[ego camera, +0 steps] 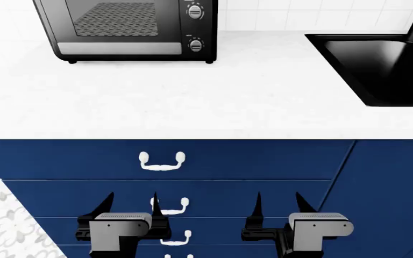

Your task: Open the toaster oven door.

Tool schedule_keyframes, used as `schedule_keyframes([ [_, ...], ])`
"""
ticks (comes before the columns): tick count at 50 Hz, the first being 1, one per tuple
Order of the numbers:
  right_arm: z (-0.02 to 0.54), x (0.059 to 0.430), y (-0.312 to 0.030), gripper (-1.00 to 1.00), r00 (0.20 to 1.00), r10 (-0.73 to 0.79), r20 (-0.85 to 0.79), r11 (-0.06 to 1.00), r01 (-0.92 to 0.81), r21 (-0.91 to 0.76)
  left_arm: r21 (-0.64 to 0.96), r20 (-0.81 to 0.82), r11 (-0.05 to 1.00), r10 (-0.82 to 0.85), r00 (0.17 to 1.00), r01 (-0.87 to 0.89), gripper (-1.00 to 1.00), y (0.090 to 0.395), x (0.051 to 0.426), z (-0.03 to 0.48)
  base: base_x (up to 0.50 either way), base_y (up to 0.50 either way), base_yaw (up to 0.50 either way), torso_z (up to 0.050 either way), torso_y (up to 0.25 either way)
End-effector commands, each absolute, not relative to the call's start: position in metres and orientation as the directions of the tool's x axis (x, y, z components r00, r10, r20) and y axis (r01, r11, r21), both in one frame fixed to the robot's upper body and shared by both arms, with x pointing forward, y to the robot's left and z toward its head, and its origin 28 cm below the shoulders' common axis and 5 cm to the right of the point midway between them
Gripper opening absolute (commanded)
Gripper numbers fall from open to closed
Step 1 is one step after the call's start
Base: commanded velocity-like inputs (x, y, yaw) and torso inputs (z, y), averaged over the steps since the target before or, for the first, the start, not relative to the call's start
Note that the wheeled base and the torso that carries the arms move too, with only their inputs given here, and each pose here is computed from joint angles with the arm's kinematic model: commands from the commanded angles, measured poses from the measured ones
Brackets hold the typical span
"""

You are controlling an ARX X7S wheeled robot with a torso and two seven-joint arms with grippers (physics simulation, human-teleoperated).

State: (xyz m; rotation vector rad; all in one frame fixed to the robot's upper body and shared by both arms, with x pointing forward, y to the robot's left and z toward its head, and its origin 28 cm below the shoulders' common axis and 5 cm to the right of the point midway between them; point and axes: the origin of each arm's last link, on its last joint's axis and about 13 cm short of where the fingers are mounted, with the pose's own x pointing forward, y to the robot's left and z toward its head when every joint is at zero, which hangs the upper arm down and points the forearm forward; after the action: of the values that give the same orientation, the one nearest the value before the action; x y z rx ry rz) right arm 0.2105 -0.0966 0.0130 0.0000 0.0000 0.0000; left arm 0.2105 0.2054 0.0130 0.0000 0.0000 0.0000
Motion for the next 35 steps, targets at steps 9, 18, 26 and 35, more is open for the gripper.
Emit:
schedule_keyframes([
  [9,0.007,0.21,-0.094,1.0,0.999,0.01,-0.03,1.0,-0.009,0.017,-0.016,-0.012,0.999,-0.049,0.999,0.049,1.0,0.202,0.209,0.01,0.0,0.0,0.0,0.0,0.0],
  [18,0.01,0.214,-0.094,1.0,0.999,0.015,-0.028,1.0,-0.015,0.007,-0.039,-0.001,0.998,-0.052,0.999,0.052,1.0,0.204,0.209,0.022,0.0,0.0,0.0,0.04,0.031],
  [26,0.032,0.227,-0.096,1.0,1.0,0.023,0.006,1.0,-0.023,-0.009,-0.014,0.022,0.998,-0.056,0.998,0.056,1.0,0.208,0.214,0.047,0.0,0.0,0.0,0.05,0.017],
  [35,0.074,0.245,-0.103,1.0,0.998,0.022,0.063,0.999,-0.02,-0.032,0.001,0.043,0.997,-0.078,0.996,0.078,1.0,0.218,0.222,0.094,0.0,0.0,0.0,0.05,0.016],
])
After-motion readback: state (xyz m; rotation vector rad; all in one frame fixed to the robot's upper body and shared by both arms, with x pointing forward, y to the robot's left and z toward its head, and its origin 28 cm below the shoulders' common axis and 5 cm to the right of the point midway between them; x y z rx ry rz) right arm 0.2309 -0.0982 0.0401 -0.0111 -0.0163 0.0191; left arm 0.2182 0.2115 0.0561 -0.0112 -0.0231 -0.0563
